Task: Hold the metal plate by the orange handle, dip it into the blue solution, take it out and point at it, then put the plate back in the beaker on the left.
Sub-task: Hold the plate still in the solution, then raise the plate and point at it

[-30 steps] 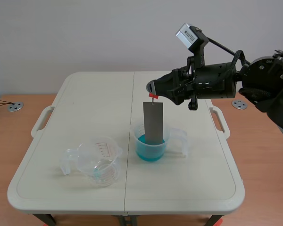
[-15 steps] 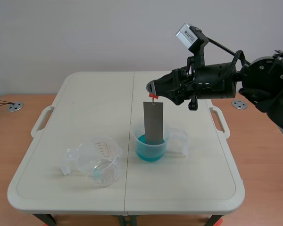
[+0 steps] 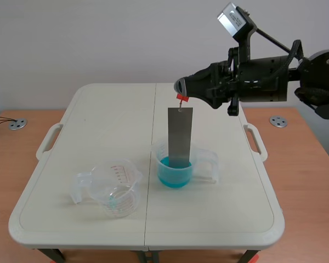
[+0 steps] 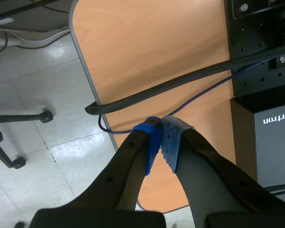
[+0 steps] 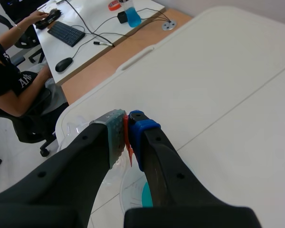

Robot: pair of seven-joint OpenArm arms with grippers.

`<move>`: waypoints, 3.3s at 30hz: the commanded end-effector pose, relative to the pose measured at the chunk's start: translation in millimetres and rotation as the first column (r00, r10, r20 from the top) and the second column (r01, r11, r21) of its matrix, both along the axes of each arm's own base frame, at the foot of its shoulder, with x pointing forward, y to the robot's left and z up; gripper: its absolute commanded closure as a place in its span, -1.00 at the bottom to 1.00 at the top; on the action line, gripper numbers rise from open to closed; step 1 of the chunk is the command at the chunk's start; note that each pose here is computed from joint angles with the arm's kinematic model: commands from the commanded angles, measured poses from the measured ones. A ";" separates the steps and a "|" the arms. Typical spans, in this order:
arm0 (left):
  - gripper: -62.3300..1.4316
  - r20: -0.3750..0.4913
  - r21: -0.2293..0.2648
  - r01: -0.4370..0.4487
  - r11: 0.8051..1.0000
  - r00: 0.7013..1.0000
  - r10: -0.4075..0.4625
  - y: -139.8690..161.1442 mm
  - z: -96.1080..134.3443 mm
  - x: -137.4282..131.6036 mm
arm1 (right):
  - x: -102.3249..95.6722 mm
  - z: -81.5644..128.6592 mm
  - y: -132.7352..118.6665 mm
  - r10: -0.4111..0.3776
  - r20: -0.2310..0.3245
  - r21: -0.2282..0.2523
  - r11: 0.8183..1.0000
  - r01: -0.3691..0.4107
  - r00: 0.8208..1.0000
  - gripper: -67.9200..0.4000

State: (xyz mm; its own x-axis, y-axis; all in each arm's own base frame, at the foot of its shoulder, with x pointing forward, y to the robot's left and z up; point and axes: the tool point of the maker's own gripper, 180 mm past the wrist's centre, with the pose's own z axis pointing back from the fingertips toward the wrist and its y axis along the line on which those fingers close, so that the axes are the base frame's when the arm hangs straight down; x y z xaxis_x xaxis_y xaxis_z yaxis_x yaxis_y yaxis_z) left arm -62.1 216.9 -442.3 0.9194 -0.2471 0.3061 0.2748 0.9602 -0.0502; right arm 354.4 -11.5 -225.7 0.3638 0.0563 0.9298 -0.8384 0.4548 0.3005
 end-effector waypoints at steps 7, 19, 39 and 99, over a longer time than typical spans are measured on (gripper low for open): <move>0.87 0.007 0.006 0.002 1.000 1.000 -0.002 4.1 2.9 0.9 | -5.0 45.7 7.5 0.051 0.132 0.026 0.998 -0.055 0.990 0.95; 0.87 0.031 0.014 0.000 1.000 1.000 0.000 7.6 6.3 8.1 | -11.0 88.9 4.7 0.055 0.215 0.086 0.993 -0.075 0.975 0.95; 0.87 0.663 0.298 0.108 0.949 0.692 -0.287 84.3 173.4 238.4 | -24.6 126.5 8.6 0.080 0.320 0.090 0.989 -0.115 0.944 0.95; 0.87 0.769 0.120 0.631 0.767 0.429 -0.474 -168.0 151.3 395.1 | -25.4 130.2 9.0 0.079 0.331 0.095 0.989 -0.116 0.940 0.95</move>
State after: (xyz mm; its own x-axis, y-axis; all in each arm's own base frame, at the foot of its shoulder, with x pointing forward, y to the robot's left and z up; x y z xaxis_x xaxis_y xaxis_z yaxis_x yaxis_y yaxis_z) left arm 329.6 53.2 -304.1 0.0731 -0.5204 0.8508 0.7624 0.5791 0.2887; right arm 329.7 -1.6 -114.9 0.0863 -0.0018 0.9963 -0.9303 0.3578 0.0812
